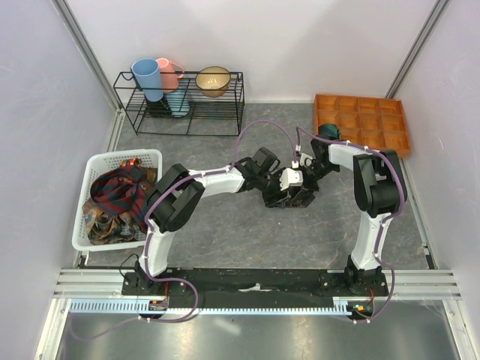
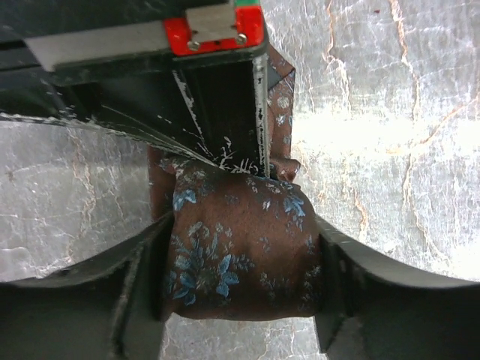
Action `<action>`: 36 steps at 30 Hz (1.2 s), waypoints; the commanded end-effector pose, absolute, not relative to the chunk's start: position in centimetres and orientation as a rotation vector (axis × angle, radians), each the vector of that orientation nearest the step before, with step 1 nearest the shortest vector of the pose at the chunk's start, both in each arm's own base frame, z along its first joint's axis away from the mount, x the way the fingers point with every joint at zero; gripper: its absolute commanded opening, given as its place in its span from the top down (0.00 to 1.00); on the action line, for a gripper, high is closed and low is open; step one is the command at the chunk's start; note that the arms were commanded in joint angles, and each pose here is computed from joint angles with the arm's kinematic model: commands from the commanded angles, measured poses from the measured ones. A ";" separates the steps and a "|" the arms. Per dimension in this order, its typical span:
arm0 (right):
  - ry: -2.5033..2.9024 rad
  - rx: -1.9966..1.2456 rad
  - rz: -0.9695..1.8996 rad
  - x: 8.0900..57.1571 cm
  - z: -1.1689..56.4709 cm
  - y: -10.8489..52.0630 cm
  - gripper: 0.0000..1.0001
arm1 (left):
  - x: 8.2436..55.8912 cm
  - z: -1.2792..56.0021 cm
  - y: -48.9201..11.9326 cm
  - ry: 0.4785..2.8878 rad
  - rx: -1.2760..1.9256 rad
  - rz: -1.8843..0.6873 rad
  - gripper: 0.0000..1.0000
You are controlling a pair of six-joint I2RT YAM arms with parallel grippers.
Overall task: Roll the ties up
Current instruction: Roll the tie at the center of the board.
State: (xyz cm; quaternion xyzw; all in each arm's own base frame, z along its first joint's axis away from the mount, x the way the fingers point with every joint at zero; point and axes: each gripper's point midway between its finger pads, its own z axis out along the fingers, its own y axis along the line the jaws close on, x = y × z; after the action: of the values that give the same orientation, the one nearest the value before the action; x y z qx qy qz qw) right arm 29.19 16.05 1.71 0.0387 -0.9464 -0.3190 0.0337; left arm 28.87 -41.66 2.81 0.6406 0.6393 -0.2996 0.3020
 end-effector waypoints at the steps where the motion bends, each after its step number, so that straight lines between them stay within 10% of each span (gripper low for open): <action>1: -3.039 0.228 -0.633 30.1 -2.6 12.0 1.00 | 29.0 5.8 -42.9 1.588 1.682 -0.855 0.40; 5: -3.014 0.235 -0.777 30.1 -1.3 13.4 0.98 | 29.0 4.8 -42.3 1.654 1.694 -0.835 0.65; 11: -2.992 0.202 -1.083 30.3 3.8 14.6 0.65 | 27.5 3.3 -39.8 1.761 1.743 -0.815 0.89; 22: -2.889 0.123 -1.444 30.8 7.3 17.3 0.44 | 26.6 1.5 -38.4 1.883 1.750 -0.813 0.94; 36: -2.829 0.271 -1.369 28.4 5.0 18.9 0.52 | 27.5 1.8 -39.2 1.925 1.713 -0.807 0.91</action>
State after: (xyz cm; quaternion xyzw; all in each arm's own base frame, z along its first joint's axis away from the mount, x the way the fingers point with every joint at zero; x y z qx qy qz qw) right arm 29.46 18.65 5.68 0.0668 -0.9003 -0.4298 -0.0191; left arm 27.49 -39.60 2.88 0.6325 0.6720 -0.2992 0.2425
